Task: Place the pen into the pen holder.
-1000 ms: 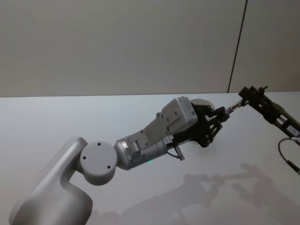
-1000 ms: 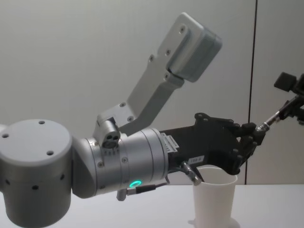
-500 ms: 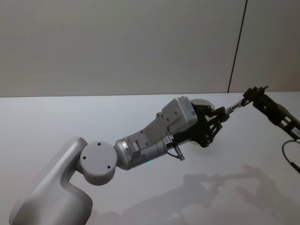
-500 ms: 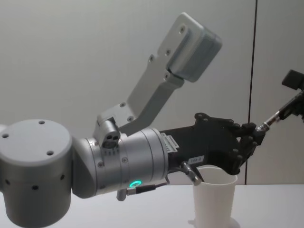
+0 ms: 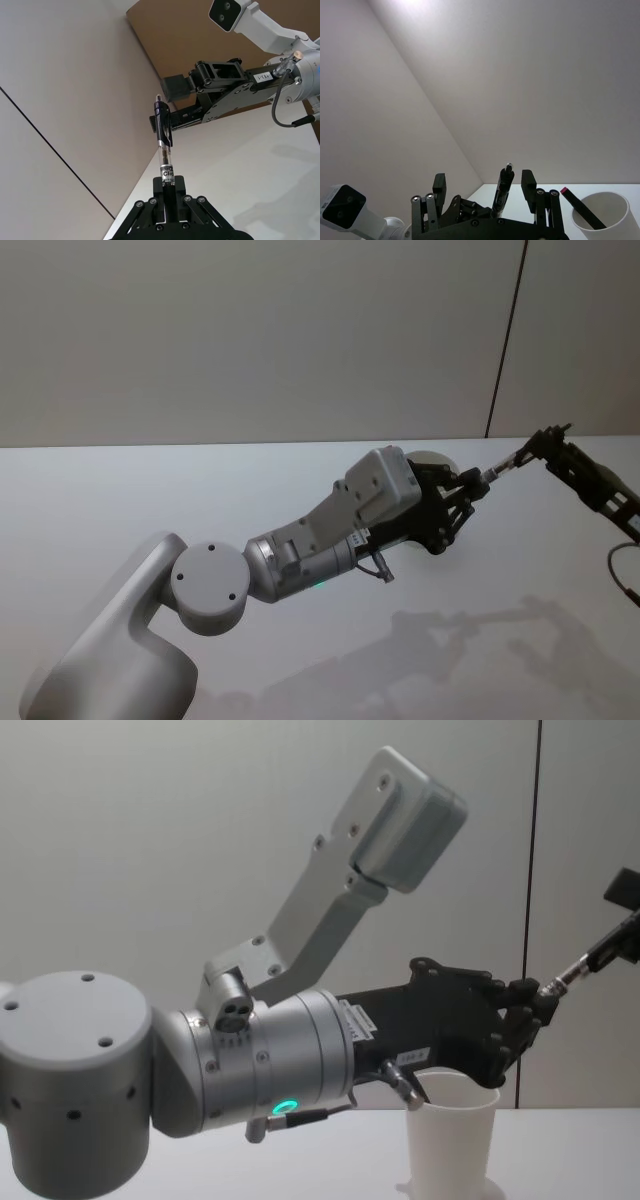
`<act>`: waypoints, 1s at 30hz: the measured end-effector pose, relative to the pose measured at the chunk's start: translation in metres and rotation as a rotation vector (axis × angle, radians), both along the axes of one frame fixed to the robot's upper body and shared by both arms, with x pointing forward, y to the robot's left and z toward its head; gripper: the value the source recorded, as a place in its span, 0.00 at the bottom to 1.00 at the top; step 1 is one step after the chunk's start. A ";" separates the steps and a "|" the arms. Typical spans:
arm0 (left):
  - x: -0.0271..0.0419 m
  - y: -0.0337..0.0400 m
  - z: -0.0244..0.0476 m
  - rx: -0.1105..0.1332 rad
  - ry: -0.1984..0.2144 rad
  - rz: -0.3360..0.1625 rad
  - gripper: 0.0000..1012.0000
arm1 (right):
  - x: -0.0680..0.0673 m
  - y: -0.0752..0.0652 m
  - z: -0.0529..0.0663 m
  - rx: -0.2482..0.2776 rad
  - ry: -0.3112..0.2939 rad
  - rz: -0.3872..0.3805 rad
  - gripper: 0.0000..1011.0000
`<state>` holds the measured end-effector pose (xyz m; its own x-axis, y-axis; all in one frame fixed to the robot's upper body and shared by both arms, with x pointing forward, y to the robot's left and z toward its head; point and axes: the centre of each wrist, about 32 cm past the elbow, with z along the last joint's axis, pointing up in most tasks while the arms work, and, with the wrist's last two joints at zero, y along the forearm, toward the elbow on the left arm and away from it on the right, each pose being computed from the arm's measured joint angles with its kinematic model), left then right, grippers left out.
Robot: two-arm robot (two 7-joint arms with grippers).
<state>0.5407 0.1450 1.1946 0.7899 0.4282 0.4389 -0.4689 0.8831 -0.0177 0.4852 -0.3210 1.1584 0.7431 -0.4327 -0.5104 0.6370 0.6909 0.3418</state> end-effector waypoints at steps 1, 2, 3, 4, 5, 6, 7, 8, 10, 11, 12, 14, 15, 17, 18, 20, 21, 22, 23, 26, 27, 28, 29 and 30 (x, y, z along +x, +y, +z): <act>0.0000 0.0000 0.0000 0.000 0.000 0.000 0.14 | 0.000 0.000 0.000 0.000 0.000 0.000 0.96; 0.0000 0.0000 0.0000 0.000 0.000 0.000 0.14 | 0.000 -0.001 0.000 -0.001 0.000 -0.001 0.93; 0.0000 0.0000 0.0000 0.000 0.000 0.000 0.14 | 0.000 -0.001 0.000 -0.001 -0.001 -0.002 0.92; 0.0000 0.0000 0.0000 0.000 0.000 0.000 0.14 | 0.000 -0.001 0.000 -0.002 0.000 -0.002 0.90; 0.0000 0.0000 0.0000 0.000 0.000 0.000 0.14 | -0.001 -0.002 0.000 -0.001 -0.001 -0.004 0.85; 0.0000 0.0000 0.0000 0.000 0.000 0.000 0.14 | -0.001 -0.002 0.000 -0.001 0.000 -0.005 0.84; 0.0000 0.0000 0.0000 0.000 0.000 0.000 0.14 | -0.001 -0.002 0.000 -0.001 0.000 -0.005 0.83; 0.0000 0.0000 0.0000 0.000 0.000 0.000 0.14 | -0.001 -0.003 -0.001 -0.001 0.000 -0.007 0.79; 0.0000 0.0000 0.0000 0.000 0.000 0.000 0.14 | -0.001 -0.003 -0.001 0.000 0.001 -0.008 0.73; 0.0000 0.0000 0.0000 0.000 0.000 0.000 0.14 | -0.001 -0.004 -0.001 0.002 0.002 -0.010 0.68; 0.0000 0.0000 0.0000 0.000 0.000 0.000 0.14 | -0.001 -0.004 -0.001 0.002 0.002 -0.010 0.65; 0.0000 0.0000 0.0000 0.000 0.000 0.000 0.14 | -0.001 -0.004 -0.002 0.004 0.003 -0.012 0.62; 0.0000 0.0000 0.0000 0.000 0.000 0.000 0.14 | -0.002 -0.005 -0.002 0.006 0.005 -0.014 0.56; 0.0000 0.0000 0.0000 0.000 0.000 0.000 0.14 | -0.002 -0.006 -0.002 0.010 0.006 -0.018 0.50; 0.0000 0.0000 0.0000 0.000 0.000 0.000 0.14 | -0.002 -0.006 -0.003 0.011 0.007 -0.019 0.46; 0.0000 0.0000 0.0000 0.000 0.000 0.000 0.14 | -0.002 -0.006 -0.003 0.013 0.008 -0.022 0.41; 0.0000 0.0000 0.0000 0.000 0.000 0.000 0.14 | -0.002 -0.006 -0.003 0.016 0.010 -0.025 0.39; 0.0000 0.0000 0.0000 0.000 0.000 0.000 0.14 | -0.002 -0.007 -0.004 0.018 0.011 -0.028 0.33; 0.0000 0.0000 0.0000 0.000 0.000 0.000 0.14 | -0.002 -0.007 -0.004 0.019 0.012 -0.030 0.31; 0.0000 0.0000 0.0000 0.000 0.000 0.000 0.14 | -0.002 -0.007 -0.004 0.023 0.016 -0.038 0.22; 0.0000 0.0000 0.0000 0.000 0.000 0.000 0.14 | -0.002 -0.007 -0.004 0.024 0.017 -0.040 0.19; 0.0000 0.0000 0.0000 0.000 0.000 0.000 0.14 | -0.002 -0.007 -0.005 0.025 0.018 -0.043 0.16; 0.0000 0.0000 0.0000 0.000 0.000 0.000 0.14 | -0.002 -0.007 -0.005 0.026 0.019 -0.045 0.12; 0.0000 0.0000 0.0000 0.000 0.000 0.000 0.14 | -0.002 -0.007 -0.005 0.026 0.021 -0.049 0.11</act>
